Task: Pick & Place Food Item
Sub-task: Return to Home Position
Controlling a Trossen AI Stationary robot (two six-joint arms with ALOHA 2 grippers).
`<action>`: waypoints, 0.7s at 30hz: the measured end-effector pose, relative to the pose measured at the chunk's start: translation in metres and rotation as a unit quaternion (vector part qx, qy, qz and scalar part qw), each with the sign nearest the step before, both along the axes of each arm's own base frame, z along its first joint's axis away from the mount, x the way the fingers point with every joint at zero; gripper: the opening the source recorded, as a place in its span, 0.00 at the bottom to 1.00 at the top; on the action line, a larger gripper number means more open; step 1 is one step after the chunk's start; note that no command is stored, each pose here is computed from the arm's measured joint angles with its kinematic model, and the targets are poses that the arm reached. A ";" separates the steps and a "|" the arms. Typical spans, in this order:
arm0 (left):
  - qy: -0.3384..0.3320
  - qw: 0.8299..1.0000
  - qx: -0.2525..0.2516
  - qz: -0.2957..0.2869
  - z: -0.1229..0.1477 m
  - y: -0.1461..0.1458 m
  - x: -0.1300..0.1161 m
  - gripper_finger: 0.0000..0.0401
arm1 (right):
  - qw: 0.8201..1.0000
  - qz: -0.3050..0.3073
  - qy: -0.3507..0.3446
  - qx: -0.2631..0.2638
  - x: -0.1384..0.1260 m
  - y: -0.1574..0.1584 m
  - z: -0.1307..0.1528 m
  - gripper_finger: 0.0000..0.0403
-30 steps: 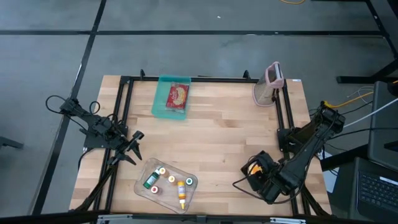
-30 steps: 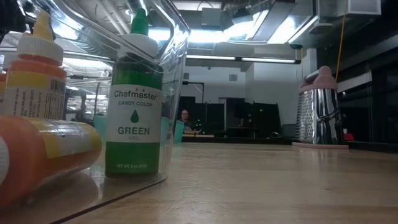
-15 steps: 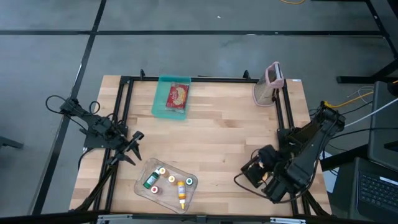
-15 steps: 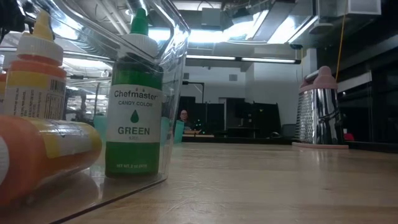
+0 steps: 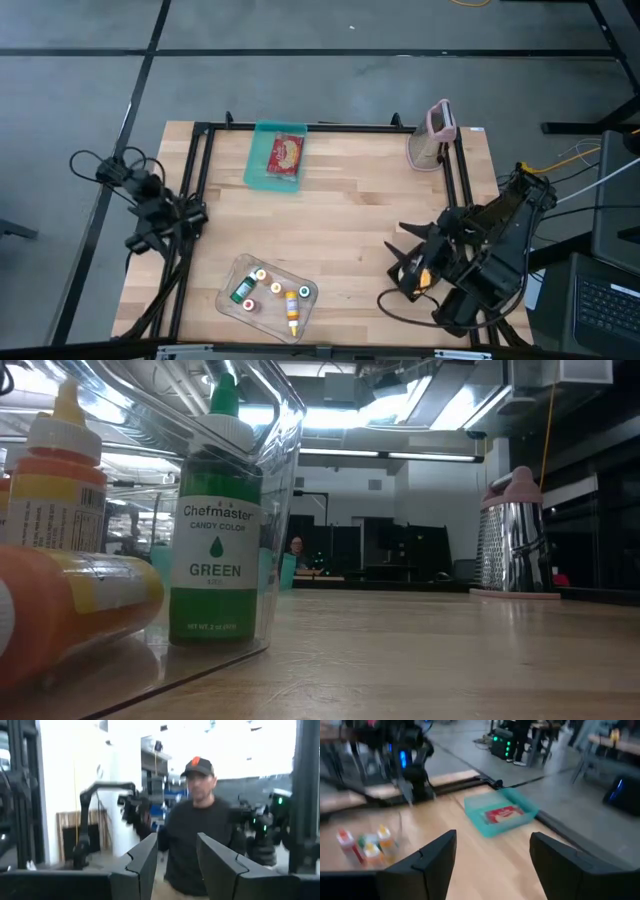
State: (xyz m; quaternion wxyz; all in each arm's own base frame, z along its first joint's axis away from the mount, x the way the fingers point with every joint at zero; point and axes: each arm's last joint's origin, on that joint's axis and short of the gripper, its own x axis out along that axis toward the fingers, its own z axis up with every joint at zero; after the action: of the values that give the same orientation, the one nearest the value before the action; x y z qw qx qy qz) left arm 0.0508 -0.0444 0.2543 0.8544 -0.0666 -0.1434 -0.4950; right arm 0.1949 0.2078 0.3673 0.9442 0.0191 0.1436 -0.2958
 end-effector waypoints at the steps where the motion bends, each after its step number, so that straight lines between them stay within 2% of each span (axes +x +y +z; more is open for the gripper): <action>1: -0.008 1.000 -0.009 -0.001 0.004 0.001 -0.002 0.33 | 1.000 0.010 0.020 -0.021 0.000 0.000 0.000 0.61; 3: -0.030 0.999 -0.023 -0.001 0.011 0.003 -0.005 0.33 | 0.993 0.040 0.088 -0.067 0.000 0.001 -0.001 0.62; 4: -0.041 0.998 -0.038 -0.001 0.015 0.003 -0.006 0.33 | 0.989 0.054 0.118 -0.065 0.000 0.001 -0.003 0.62; 7: -0.103 0.992 -0.070 0.010 0.026 0.007 -0.011 0.33 | 0.983 0.061 0.149 -0.089 0.002 -0.001 -0.006 0.62; 9: -0.127 0.990 -0.062 0.005 0.027 0.007 -0.013 0.33 | 0.981 0.065 0.170 -0.067 0.004 -0.003 -0.007 0.61; 11: -0.113 0.993 -0.037 -0.013 0.023 0.005 -0.011 0.32 | 0.971 0.080 0.211 -0.078 0.003 -0.004 -0.010 0.61; 13: -0.087 0.996 -0.004 -0.011 0.014 0.003 -0.007 0.32 | 0.976 0.074 0.180 -0.097 0.003 -0.003 -0.007 0.61; 16: -0.033 0.999 0.033 0.016 0.001 0.001 -0.001 0.32 | 0.984 0.071 0.107 -0.122 -0.011 0.000 0.004 0.61; 18: -0.030 0.998 0.038 0.032 -0.003 0.000 0.001 0.32 | 0.987 0.083 0.071 -0.120 -0.024 0.004 0.009 0.61; 21: -0.045 0.997 0.055 0.019 -0.007 -0.001 0.002 0.33 | 0.986 0.116 0.036 -0.111 -0.045 0.012 0.017 0.61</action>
State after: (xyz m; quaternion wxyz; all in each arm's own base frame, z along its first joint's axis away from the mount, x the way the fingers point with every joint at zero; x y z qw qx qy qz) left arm 0.0528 -0.0458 0.2477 0.8587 0.0055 -0.1554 -0.4884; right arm 0.1503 0.2198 0.3848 0.9626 -0.1134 0.1454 -0.1986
